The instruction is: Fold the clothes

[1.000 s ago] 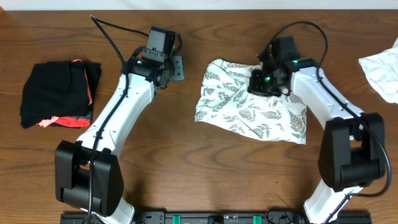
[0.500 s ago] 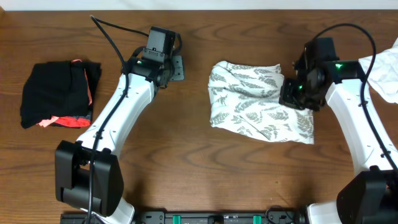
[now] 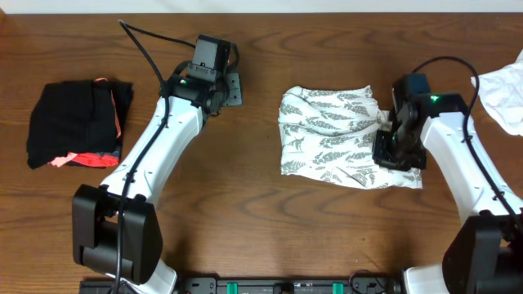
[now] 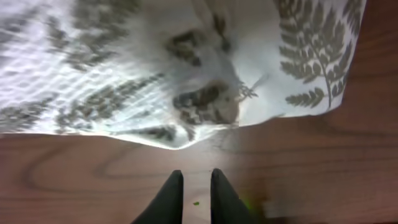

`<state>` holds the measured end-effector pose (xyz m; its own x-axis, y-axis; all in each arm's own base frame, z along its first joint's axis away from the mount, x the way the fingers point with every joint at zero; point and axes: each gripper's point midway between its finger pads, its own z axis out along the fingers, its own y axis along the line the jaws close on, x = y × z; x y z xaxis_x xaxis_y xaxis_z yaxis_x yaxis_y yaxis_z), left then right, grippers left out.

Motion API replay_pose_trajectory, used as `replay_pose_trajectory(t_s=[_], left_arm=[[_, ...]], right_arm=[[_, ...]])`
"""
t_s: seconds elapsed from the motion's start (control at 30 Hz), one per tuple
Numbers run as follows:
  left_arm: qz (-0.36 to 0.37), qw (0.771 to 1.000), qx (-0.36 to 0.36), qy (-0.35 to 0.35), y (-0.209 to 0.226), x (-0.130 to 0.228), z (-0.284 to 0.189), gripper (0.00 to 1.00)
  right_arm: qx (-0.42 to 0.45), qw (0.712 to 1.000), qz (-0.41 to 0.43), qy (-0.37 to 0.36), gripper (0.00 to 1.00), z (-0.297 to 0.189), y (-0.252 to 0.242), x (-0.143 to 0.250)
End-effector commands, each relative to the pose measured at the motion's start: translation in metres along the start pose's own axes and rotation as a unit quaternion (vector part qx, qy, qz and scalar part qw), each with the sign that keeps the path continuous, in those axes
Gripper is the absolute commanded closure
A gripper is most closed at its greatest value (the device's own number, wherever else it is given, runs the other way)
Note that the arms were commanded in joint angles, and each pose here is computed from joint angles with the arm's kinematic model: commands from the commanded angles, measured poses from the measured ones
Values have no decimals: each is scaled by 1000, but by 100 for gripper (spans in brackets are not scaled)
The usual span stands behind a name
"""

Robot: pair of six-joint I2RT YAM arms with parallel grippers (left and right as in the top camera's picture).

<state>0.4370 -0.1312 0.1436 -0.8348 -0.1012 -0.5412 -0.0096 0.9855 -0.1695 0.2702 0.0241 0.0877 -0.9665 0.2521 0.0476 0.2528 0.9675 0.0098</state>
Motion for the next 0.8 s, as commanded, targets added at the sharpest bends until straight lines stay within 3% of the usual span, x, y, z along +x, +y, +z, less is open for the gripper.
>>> replay_pose_trajectory(t_s=[0.0,0.1,0.27,0.4,0.43,0.53,0.77], left_arm=[[-1,1000,-4,-2,1,-3,0,53],[-1,1000,-4,-2,1,-3,0,53],[4,1000,2,2,-4,0,0,53],[7,1000,4,3,-8,1,0,53],[7,1000,4,3,-8,2,0,53],[7,1000,3,4,-8,2,0,53],[7,1000,3,6,-7,3,0,53]], right_arm=[[30,1000,-3,-5,83,6,-11,-1],[27,999,-3,-29,83,6,-9,-13],[6,996,-19,-84,94,-2,2,-40],[-70,987,-67,-128,94,-21,37,-62],[-90,983,-77,-142,93,-25,47,-68],[-91,981,-82,-154,66,-26,52,-73],[-54,988,-68,-126,63,-6,34,-72]])
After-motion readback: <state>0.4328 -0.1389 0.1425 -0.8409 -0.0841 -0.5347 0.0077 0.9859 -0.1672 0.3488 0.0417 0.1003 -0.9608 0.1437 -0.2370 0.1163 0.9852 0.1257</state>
